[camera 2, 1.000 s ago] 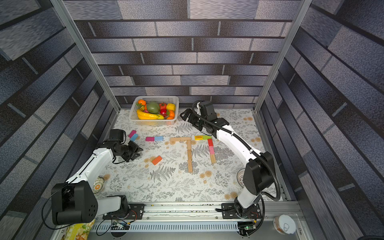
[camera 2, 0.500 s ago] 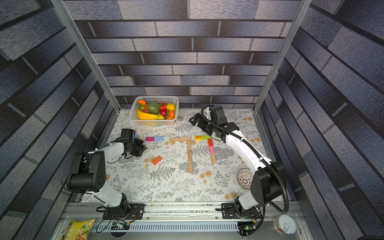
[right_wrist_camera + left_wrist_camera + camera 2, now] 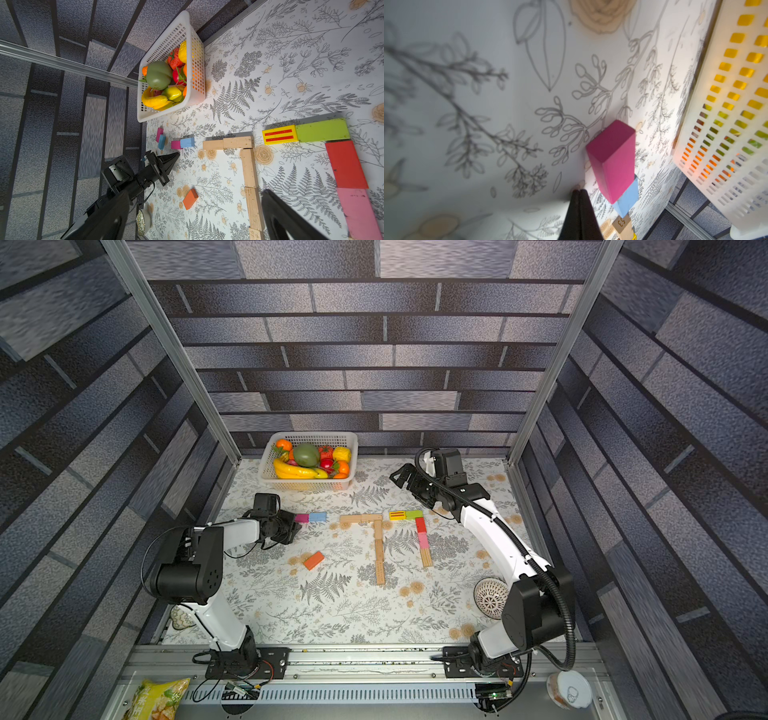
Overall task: Assemble the number 7 with building blocks
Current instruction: Adjust the building block at the center of the board, then pick up the building block from the center of the board, then assemble the building block at the center of the board.
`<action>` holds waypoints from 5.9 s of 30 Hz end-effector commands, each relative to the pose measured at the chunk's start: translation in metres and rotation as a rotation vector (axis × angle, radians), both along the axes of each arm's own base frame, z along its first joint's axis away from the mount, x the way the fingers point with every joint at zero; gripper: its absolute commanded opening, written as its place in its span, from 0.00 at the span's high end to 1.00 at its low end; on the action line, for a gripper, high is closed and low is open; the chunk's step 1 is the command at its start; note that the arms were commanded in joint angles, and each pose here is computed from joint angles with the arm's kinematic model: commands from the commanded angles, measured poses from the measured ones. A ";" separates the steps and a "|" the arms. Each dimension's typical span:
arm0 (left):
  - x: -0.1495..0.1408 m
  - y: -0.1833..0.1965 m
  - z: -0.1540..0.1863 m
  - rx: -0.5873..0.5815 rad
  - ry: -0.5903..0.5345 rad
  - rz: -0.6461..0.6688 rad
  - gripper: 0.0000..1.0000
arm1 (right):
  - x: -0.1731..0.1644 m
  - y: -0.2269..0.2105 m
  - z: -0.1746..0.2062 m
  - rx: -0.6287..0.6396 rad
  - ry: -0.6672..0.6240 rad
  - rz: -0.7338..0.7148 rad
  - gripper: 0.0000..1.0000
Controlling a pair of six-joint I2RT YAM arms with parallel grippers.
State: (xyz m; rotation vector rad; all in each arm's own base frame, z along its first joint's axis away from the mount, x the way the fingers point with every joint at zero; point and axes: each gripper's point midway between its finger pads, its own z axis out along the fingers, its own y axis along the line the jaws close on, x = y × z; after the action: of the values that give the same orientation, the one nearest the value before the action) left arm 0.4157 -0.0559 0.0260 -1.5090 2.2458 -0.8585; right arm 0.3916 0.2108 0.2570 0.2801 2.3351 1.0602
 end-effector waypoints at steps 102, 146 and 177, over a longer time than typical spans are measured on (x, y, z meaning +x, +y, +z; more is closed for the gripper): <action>0.050 0.109 0.002 0.521 0.306 -0.837 0.21 | -0.009 0.018 -0.021 0.018 0.107 0.078 0.00; -0.041 0.078 0.117 0.514 0.165 -0.765 0.82 | -0.008 0.003 -0.002 -0.019 0.017 0.010 0.00; -0.057 -0.105 0.029 0.464 0.196 -0.949 0.81 | -0.035 -0.003 -0.013 -0.044 0.037 0.065 0.00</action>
State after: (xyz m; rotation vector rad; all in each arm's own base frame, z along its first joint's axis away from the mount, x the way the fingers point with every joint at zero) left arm 0.3462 -0.1605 0.0505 -0.2956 3.0553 -0.3078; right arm 0.3657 0.2085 0.2458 0.2422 2.3886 1.0393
